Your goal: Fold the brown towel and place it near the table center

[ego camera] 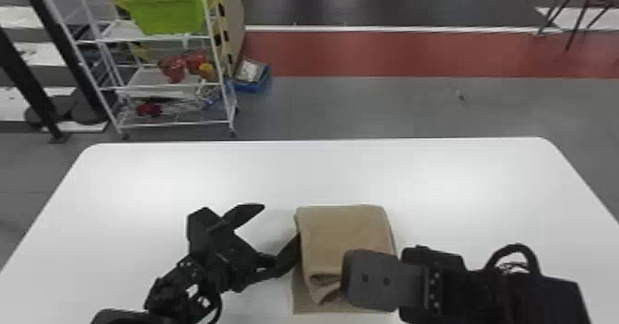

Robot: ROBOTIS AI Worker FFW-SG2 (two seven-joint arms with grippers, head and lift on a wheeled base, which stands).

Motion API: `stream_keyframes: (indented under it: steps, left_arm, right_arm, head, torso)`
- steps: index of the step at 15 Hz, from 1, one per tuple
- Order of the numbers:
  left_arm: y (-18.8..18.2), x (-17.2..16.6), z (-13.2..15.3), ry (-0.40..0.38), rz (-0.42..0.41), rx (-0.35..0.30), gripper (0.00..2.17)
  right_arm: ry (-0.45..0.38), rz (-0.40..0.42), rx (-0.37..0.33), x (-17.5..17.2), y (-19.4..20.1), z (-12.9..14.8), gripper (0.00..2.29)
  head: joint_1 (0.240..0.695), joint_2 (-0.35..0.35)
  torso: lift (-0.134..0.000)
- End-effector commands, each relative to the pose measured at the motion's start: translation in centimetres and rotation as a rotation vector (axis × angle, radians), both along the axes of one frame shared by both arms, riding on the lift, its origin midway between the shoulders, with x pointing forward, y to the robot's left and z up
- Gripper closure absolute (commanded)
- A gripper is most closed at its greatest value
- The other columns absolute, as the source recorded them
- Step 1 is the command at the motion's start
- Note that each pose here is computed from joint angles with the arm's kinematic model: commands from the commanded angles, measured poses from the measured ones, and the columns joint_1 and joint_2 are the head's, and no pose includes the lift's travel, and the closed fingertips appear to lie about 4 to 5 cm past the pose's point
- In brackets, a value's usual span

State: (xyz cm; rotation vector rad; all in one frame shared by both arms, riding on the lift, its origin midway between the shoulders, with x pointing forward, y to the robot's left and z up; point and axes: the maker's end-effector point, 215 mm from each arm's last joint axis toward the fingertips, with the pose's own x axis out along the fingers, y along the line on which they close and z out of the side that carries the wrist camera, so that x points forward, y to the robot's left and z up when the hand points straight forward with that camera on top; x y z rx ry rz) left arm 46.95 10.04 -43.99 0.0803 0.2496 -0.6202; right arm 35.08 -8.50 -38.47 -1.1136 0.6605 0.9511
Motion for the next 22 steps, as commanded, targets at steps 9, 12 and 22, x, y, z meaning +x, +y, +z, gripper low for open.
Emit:
stream_keyframes:
  steps: [9, 12, 22]
  left_arm:
    - [-0.6, -0.1, 0.0, 0.005, -0.019, 0.005, 0.05]
    - [-0.6, -0.3, -0.1, 0.010, -0.018, 0.005, 0.05]
    - [-1.0, -0.7, -0.1, 0.009, -0.026, 0.006, 0.05]
  right_arm:
    - [0.059, -0.025, -0.023, -1.3, 0.5, -2.6, 1.75]
    - [0.084, -0.126, 0.022, -1.5, -0.4, -2.4, 0.13]
    - [0.140, -0.268, 0.317, -1.1, -0.2, 2.6, 1.79]
  head:
    - [0.695, 0.022]
    - [0.695, 0.020]
    - [0.695, 0.017]
  torso:
    - [-0.122]
    - [-0.122]
    - [-0.122]
